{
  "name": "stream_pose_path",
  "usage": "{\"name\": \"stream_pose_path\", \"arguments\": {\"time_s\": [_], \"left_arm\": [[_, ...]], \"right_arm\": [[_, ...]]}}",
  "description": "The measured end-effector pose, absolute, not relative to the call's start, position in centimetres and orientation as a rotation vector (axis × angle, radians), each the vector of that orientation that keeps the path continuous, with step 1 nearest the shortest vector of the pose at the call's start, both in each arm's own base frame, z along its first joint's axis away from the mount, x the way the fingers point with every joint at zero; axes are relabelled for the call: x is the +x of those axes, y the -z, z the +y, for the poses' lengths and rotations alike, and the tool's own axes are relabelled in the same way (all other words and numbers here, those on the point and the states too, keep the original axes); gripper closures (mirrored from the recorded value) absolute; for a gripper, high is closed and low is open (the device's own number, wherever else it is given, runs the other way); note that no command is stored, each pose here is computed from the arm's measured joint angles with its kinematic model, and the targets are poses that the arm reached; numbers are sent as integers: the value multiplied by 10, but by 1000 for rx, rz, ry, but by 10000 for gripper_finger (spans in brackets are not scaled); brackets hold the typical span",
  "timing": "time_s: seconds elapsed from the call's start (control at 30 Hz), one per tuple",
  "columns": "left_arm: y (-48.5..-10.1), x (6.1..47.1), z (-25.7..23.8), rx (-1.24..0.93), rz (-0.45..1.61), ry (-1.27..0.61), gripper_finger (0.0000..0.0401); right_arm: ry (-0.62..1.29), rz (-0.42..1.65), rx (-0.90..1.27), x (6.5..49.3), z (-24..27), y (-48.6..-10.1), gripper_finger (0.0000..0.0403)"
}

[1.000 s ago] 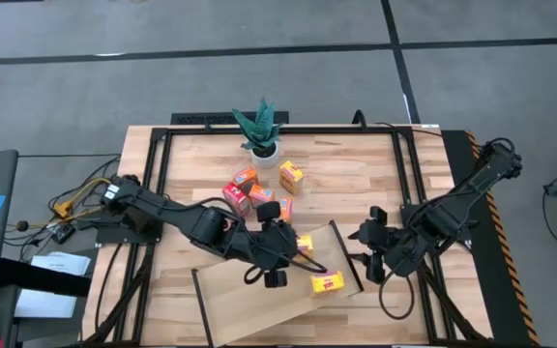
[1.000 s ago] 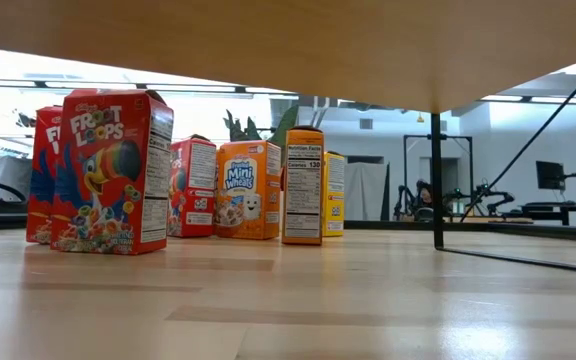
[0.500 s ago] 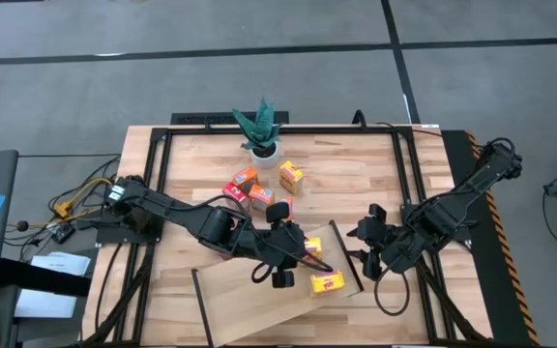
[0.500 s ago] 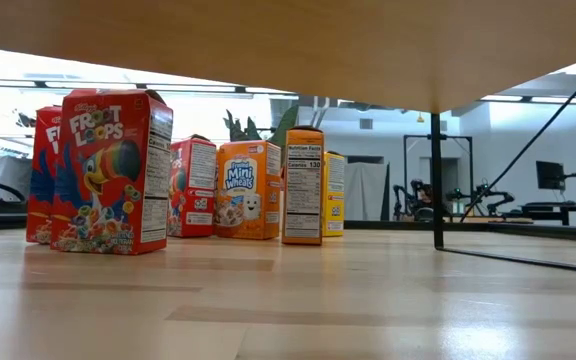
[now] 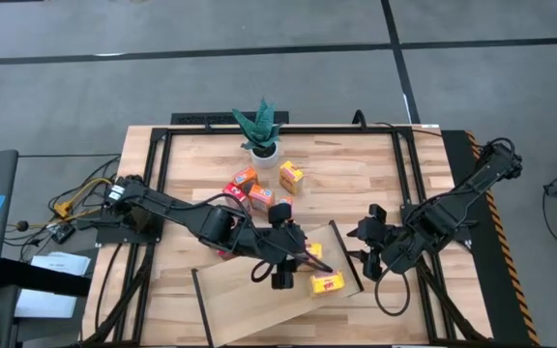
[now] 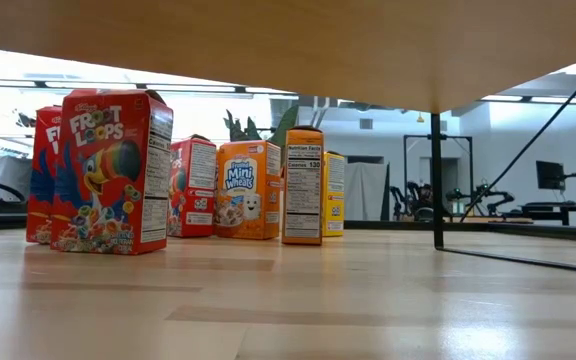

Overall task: Stack cereal on shelf
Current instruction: Put the bottom yellow cereal box on the shelf aligned with the yellow cereal box

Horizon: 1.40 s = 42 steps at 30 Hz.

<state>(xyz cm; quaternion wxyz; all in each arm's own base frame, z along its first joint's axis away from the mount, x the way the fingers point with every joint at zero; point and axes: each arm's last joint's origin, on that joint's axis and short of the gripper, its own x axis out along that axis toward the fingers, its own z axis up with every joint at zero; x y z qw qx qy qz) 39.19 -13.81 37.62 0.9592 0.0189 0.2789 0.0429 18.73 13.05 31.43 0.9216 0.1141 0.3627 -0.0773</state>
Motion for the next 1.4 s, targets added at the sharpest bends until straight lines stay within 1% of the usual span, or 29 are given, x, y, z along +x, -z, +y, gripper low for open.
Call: {"name": "stream_pose_path", "arguments": {"time_s": [0.13, 0.47, 0.53, 0.63, 0.73, 0.8, 0.87, 1.0, 1.03, 1.07, 1.23, 1.4], "left_arm": [[-380, 390, -133, -1, 561, -106, 168], [-402, 370, -133, -48, 527, -74, 167], [-408, 361, -131, -44, 525, -118, 167], [-412, 346, -127, -27, 549, -243, 175], [-406, 338, -126, 11, 611, -320, 201], [-402, 337, -126, 21, 643, -328, 232], [-396, 341, -128, 35, 664, -322, 274], [-383, 350, -133, 68, 708, -303, 369], [-381, 352, -134, 65, 714, -292, 384], [-379, 354, -135, 63, 721, -284, 391], [-368, 361, -140, 38, 743, -275, 387], [-364, 364, -146, 5, 759, -229, 399]], "right_arm": [[159, 745, 234, 187, 131, -314, 147], [156, 746, 228, 187, 131, -314, 147], [156, 746, 228, 187, 131, -314, 147], [157, 746, 229, 187, 131, -314, 147], [157, 745, 232, 187, 131, -314, 147], [158, 746, 233, 187, 131, -314, 147], [158, 745, 233, 187, 131, -314, 147], [158, 746, 233, 187, 131, -314, 147], [158, 746, 233, 187, 131, -314, 147], [158, 745, 234, 187, 131, -314, 147], [158, 745, 234, 187, 131, -314, 147], [158, 743, 238, 187, 131, -314, 147]]}}
